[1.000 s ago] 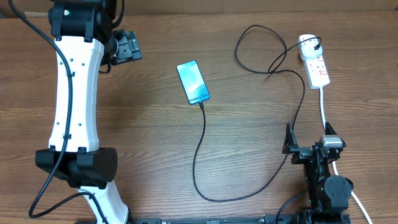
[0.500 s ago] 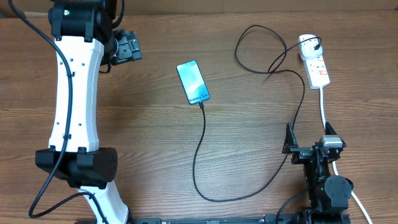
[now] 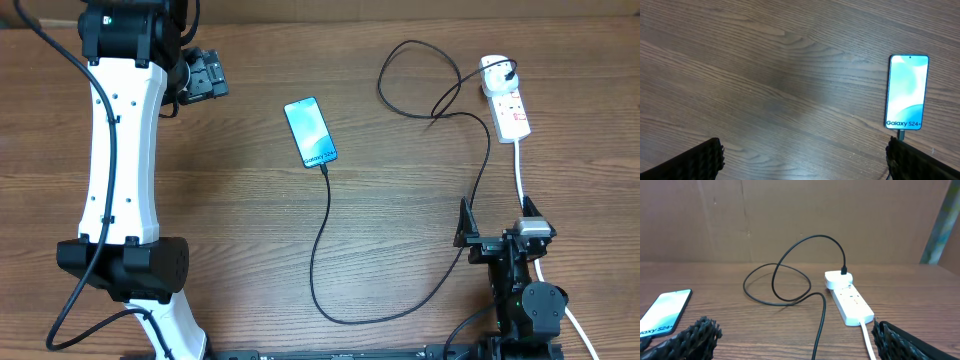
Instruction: Plug charger to phone and switch on socket
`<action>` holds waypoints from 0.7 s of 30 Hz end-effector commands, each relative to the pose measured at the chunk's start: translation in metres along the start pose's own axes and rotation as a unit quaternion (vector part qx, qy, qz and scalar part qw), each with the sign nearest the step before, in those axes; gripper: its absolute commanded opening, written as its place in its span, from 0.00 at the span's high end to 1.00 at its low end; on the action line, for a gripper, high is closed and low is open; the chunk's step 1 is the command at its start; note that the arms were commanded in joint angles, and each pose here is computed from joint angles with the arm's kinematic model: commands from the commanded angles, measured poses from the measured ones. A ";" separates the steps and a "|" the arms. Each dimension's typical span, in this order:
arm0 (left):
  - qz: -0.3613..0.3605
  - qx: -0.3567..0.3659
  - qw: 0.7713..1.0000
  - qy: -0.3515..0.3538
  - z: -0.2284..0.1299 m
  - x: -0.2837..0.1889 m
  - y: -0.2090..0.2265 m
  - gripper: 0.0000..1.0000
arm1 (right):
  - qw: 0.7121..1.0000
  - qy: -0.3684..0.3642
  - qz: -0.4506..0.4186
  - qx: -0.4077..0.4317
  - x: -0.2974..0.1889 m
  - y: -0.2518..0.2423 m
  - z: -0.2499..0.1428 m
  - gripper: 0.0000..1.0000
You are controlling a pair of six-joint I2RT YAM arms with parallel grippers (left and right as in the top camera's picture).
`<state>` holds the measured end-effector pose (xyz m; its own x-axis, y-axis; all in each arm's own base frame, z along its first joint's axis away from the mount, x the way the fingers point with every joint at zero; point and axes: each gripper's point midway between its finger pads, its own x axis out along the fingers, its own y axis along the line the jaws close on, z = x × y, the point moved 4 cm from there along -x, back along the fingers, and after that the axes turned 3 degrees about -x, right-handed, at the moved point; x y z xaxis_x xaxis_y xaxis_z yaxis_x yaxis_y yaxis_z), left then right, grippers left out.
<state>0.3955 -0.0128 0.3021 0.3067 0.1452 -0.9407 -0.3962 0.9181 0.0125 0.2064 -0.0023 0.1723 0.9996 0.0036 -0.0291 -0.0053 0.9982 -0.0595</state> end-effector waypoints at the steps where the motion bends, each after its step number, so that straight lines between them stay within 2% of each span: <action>1: 0.012 0.000 1.000 0.015 -0.005 0.003 0.002 0.00 | 1.000 -0.002 -0.003 -0.001 0.000 0.000 -0.002 0.00; 4: 0.020 0.003 0.999 0.029 -0.012 0.001 0.006 0.00 | 1.000 -0.002 -0.003 -0.001 0.000 0.000 -0.002 0.00; 14: -0.028 -0.029 0.997 -0.062 -0.031 -0.068 0.023 0.00 | 1.000 -0.002 -0.003 -0.001 0.000 0.000 -0.002 0.00; 21: -0.037 -0.018 0.996 -0.079 -0.060 -0.061 0.036 0.00 | 1.000 -0.002 -0.003 -0.001 0.000 0.000 -0.002 0.00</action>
<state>0.3230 -0.0127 0.3565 0.4910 0.1222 -0.8625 -0.3947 0.9139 -0.0952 0.2064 -0.0024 0.1722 0.9996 0.0032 -0.0295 -0.0050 0.9982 -0.0595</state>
